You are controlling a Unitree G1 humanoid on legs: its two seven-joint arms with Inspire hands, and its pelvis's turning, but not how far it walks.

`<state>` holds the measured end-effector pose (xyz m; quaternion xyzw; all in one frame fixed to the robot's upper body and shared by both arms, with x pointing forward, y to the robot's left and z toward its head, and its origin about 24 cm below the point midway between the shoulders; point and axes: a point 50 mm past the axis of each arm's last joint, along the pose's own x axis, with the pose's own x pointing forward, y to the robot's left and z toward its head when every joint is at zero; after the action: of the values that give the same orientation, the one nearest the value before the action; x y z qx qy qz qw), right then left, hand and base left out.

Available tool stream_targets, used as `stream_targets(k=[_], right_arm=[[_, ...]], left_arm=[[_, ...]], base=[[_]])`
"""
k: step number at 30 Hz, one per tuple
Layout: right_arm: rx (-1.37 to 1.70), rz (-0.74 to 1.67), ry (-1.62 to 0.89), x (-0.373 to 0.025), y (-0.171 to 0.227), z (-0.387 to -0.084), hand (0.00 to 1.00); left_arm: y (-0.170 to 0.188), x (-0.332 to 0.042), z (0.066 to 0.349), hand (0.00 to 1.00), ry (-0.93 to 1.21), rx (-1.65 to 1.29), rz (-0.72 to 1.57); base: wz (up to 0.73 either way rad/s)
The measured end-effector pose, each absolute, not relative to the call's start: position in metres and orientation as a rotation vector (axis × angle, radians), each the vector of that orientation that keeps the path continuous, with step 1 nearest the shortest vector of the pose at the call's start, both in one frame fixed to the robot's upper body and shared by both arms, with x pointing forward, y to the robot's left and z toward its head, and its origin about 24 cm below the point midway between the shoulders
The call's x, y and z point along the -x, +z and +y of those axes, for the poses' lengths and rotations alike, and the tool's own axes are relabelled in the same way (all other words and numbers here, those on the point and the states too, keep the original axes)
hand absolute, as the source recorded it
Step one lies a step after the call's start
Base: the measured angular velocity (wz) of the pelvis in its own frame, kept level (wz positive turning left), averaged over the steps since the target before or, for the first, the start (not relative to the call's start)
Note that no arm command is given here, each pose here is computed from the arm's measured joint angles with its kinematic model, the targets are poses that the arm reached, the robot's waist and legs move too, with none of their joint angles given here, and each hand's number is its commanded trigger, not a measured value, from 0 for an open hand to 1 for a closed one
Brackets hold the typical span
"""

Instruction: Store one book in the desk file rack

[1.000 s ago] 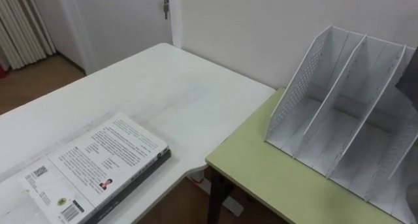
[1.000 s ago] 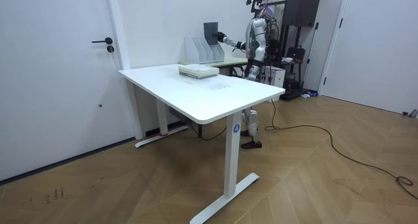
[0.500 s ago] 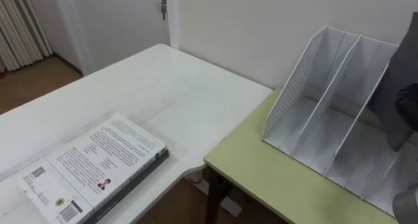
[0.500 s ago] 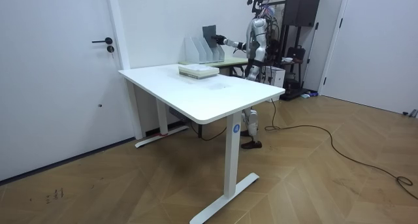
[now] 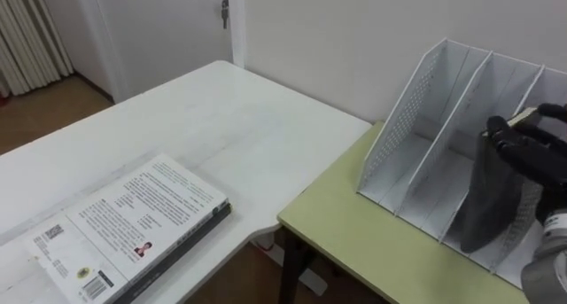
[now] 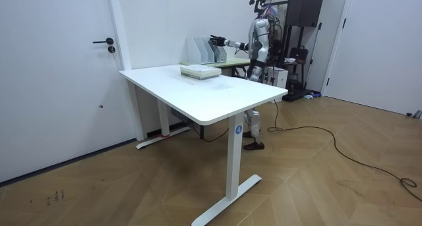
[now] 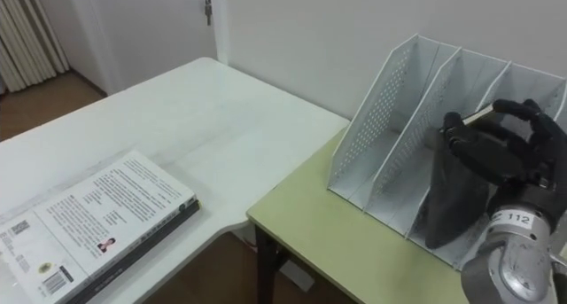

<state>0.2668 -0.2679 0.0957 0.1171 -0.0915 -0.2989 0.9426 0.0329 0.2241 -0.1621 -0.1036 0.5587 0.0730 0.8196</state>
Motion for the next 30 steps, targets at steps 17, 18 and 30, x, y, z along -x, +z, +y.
stream_targets(k=[17, 18, 30], right_arm=[[-0.244, -0.334, -0.426, -0.266, 0.129, -0.254, 0.00], [-0.259, -0.363, -0.374, -0.265, 0.136, -0.250, 0.00], [-0.232, -0.509, 0.291, -0.252, 0.177, -0.208, 0.00]], left_arm=[[-0.162, -0.030, 0.224, 0.00, 0.152, 0.236, 1.186], [-0.162, -0.030, 0.224, 0.00, 0.147, 0.241, 1.182], [-0.160, -0.027, 0.232, 0.00, 0.130, 0.277, 1.172]], base=[[0.00], [0.00], [0.00]])
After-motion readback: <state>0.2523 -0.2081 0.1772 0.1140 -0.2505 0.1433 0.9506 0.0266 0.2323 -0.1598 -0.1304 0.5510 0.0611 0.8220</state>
